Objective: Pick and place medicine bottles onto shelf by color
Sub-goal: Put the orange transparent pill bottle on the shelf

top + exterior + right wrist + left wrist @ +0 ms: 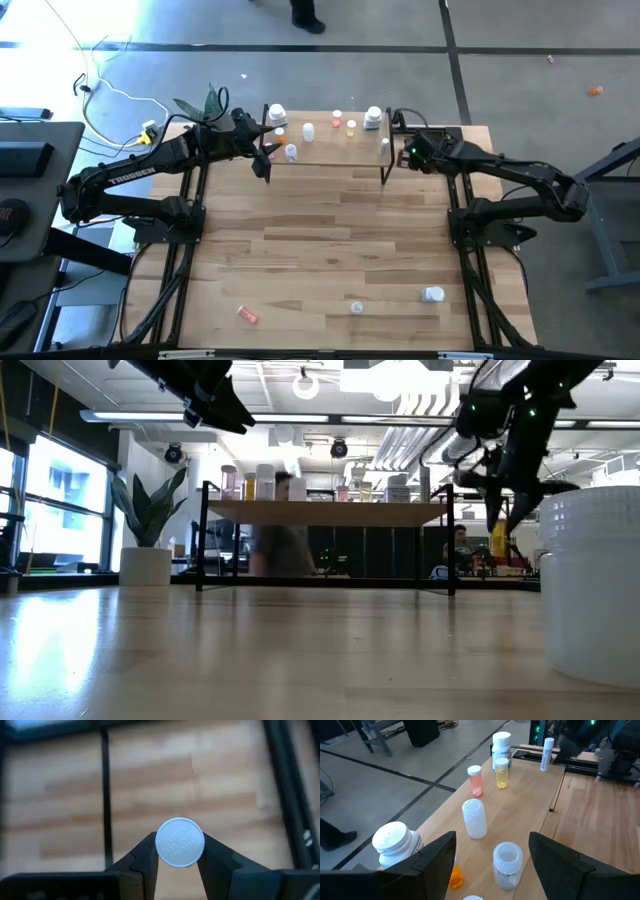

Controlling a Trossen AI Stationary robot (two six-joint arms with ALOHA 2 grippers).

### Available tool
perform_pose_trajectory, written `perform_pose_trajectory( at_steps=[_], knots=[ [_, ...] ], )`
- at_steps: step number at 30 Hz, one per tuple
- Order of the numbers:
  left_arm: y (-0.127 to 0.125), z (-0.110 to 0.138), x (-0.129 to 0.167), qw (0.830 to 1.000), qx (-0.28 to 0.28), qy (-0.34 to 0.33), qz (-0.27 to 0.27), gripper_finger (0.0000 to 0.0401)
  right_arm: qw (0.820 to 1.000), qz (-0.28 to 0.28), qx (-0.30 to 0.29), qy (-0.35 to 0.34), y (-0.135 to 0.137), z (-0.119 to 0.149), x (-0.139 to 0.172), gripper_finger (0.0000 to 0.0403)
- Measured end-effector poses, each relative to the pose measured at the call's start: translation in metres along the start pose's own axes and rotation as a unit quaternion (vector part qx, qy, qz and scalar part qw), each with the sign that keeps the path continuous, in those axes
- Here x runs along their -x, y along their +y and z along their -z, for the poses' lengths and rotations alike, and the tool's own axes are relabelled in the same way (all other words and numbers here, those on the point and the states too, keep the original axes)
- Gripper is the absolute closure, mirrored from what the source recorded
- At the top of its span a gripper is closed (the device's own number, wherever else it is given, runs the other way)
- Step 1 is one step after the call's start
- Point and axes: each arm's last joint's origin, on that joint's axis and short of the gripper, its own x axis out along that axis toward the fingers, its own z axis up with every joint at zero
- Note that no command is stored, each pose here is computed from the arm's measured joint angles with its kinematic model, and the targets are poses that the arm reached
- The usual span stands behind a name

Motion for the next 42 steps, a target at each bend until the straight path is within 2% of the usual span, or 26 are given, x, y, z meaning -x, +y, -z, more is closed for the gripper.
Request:
perform_pose_trajectory(
  at_steps=[3,8,18,25,33,42],
  knots=[
    [0.0,0.0,0.0,1.0,0.0,0.0,0.0,0.0162,1.0,0.007,0.002,-0.025,0.004,-0.012,0.013,0.0295],
    [0.0,0.0,0.0,1.0,0.0,0.0,0.0,0.0162,0.998,-0.014,0.011,-0.052,0.014,-0.037,0.045,0.0295],
    [0.0,0.0,0.0,1.0,0.0,0.0,0.0,0.0162,0.981,-0.114,0.038,-0.154,0.033,-0.087,0.124,0.0295],
    [0.0,0.0,0.0,1.0,0.0,0.0,0.0,0.0162,0.964,-0.171,0.067,-0.194,0.049,-0.11,0.163,0.0295],
    [0.0,0.0,0.0,1.0,0.0,0.0,0.0,0.0162,0.952,-0.218,0.127,-0.171,0.092,-0.117,0.174,0.0295],
    [0.0,0.0,0.0,1.0,0.001,0.001,0.0,0.0162,0.948,-0.225,0.213,-0.072,0.142,-0.097,0.151,0.0295]
  ],
)
